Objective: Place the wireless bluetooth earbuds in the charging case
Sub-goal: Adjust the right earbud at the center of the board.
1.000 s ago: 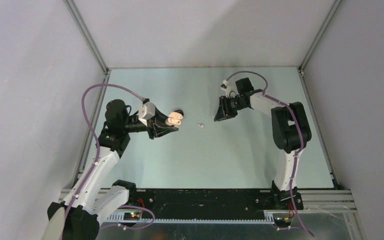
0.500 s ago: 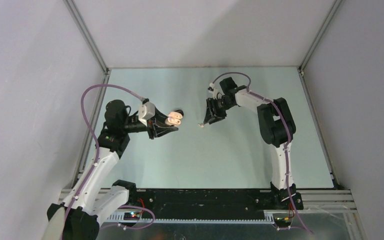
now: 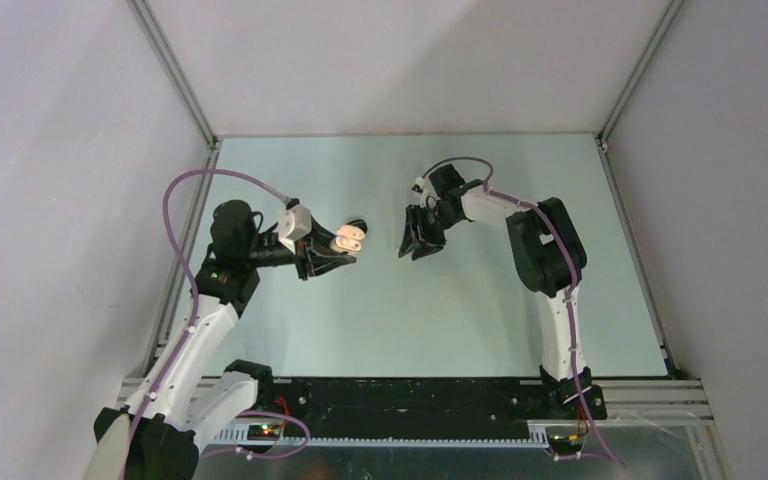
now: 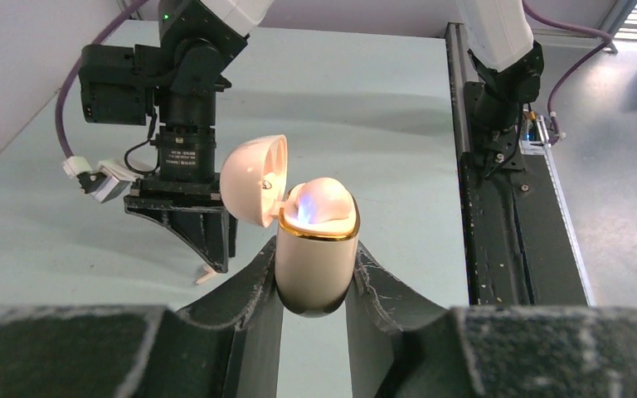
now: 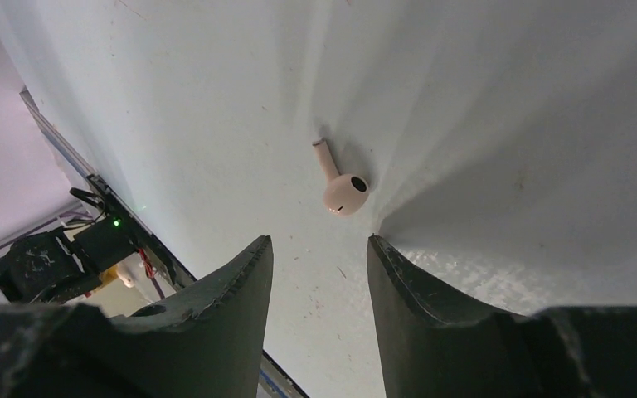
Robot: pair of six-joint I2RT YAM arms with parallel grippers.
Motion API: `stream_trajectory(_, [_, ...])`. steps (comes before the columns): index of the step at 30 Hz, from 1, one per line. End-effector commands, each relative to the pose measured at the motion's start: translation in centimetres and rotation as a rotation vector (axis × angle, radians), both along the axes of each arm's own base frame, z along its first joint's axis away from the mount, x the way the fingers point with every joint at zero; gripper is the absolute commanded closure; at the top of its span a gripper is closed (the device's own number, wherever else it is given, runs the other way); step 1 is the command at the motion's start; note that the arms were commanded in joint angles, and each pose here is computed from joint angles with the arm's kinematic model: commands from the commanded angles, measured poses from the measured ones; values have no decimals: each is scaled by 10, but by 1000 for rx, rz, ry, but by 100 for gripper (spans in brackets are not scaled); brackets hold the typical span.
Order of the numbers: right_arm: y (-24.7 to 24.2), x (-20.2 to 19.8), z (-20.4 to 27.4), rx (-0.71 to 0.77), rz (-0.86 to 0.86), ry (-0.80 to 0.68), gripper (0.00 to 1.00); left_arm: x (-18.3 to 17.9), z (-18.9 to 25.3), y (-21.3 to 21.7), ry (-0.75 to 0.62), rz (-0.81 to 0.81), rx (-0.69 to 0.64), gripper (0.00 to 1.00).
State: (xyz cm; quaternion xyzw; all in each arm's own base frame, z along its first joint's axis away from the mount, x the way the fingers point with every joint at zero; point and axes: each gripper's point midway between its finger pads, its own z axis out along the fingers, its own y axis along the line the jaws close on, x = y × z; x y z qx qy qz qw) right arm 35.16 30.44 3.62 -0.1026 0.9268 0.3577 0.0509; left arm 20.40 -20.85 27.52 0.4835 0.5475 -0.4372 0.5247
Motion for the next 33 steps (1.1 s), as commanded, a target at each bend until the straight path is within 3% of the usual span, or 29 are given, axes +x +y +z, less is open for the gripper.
stream_trajectory(1, [10, -6, 4, 36, -40, 45, 49, 0, 9, 0, -57, 4, 2, 88])
stream_trajectory(8, [14, -8, -6, 35, -58, 79, 49, 2, 7, 0, -52, 7, 6, 88])
stream_trajectory(22, [-5, 27, -11, 69, -134, 106, 52, 5, 5, 0, -43, 11, 8, 88])
stream_trajectory(33, [7, 11, -9, 116, -123, 164, 53, 4, 6, -1, -47, 12, 8, 88])
